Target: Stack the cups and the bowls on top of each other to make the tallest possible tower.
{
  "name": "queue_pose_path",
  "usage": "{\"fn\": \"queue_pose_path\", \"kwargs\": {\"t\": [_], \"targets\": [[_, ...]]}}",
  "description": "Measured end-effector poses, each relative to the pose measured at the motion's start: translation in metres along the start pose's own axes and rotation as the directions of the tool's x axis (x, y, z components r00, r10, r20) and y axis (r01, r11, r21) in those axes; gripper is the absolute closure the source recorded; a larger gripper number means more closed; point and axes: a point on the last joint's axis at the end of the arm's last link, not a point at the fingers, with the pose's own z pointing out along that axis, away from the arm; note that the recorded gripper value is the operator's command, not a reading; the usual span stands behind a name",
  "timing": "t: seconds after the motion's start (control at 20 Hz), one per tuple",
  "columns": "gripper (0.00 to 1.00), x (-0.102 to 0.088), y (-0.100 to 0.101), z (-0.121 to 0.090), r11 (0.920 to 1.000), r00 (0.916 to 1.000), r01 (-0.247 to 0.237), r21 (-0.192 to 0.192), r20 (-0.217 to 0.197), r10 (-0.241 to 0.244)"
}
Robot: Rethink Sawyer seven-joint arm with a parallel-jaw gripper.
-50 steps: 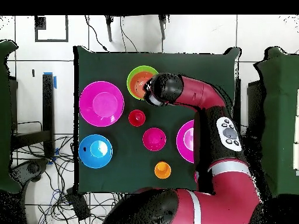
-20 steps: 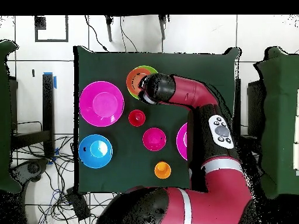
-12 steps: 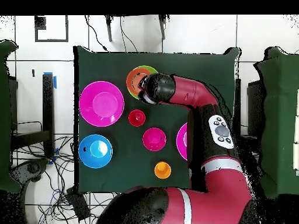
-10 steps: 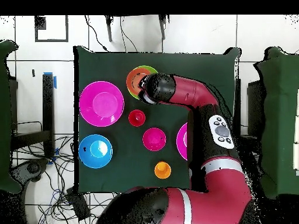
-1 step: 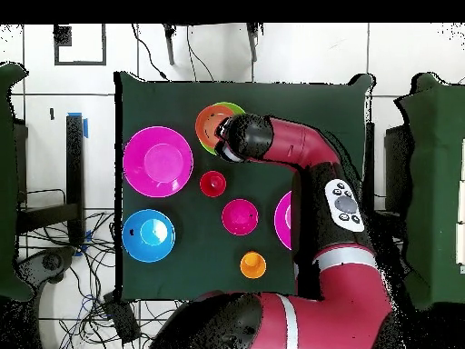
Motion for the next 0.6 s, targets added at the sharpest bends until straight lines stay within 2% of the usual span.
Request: {"fn": "queue_pose_path", "kwargs": {"t": [0.6], "targets": [[1.00,-0.0033,-0.0036,-0.0020,1.0000,1.0000,-0.006,-0.001,0.003,0.006]]}}
